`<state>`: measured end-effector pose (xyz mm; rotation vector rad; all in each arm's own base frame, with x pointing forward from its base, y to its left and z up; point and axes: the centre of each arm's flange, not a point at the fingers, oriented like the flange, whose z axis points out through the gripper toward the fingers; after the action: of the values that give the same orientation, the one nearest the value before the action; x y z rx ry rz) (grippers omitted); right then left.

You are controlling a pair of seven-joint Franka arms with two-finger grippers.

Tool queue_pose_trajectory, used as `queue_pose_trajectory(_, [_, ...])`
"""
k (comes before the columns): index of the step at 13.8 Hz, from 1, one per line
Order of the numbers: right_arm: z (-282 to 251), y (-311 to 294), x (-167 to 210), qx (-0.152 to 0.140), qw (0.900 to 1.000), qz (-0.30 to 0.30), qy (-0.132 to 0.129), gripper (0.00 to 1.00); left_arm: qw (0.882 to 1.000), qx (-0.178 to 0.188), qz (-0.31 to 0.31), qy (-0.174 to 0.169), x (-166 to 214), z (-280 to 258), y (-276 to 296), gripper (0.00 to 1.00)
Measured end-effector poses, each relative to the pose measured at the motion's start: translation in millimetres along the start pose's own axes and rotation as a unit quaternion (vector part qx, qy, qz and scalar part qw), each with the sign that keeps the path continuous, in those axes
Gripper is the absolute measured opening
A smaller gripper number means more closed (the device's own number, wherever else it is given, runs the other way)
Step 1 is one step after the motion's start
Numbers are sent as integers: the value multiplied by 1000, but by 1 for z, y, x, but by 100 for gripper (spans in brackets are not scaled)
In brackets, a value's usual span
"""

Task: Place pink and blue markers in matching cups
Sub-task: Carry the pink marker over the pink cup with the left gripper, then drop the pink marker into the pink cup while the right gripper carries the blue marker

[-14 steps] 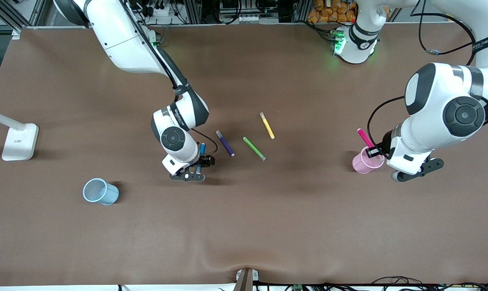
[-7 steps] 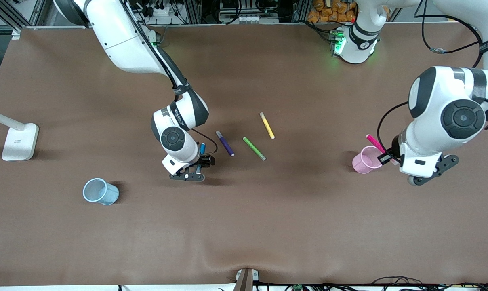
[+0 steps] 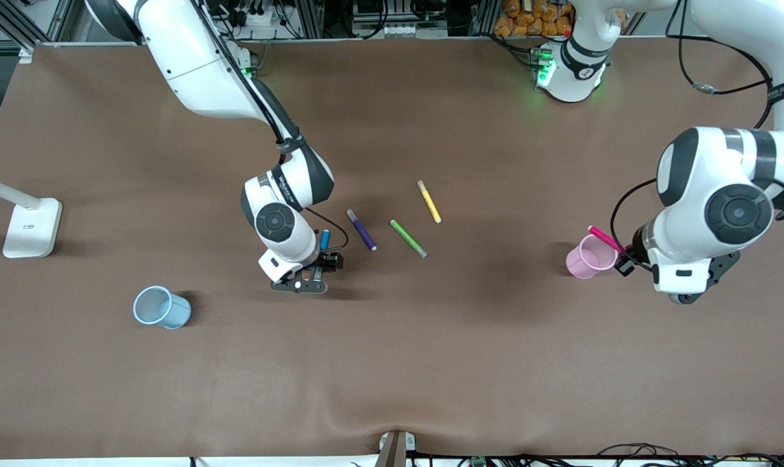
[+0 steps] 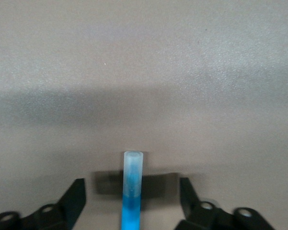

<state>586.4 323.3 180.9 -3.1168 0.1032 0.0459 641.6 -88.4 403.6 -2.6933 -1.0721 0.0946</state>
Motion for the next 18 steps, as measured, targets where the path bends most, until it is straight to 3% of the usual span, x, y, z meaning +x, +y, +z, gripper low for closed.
queue_pose_trajectory(1, [1, 1, 0, 0, 1000, 0, 0, 82, 1000, 4, -13, 1, 0, 4, 2, 17])
queue_pose_trajectory(2, [1, 1, 0, -1, 1000, 1, 0, 75, 1000, 7, -26, 1, -2, 7, 4, 17])
queue_pose_trajectory(7, [1, 4, 3, -1, 1000, 3, 2, 19, 995, 37, -89, 12, -5, 34, 16, 17])
queue_pose_trajectory(12, [-10, 7, 12, 3, 1000, -8, 11, 17, 992, 53, -114, 22, 8, 48, 9, 17])
queue_pose_trajectory(15, [-59, 40, 36, 7, 999, -48, 12, 17, 989, 74, -125, 38, 14, 63, 9, 17])
queue_pose_trajectory(18, [-119, 90, 62, 17, 996, -85, 33, 17, 987, 89, -124, 41, 15, 79, 12, 17])
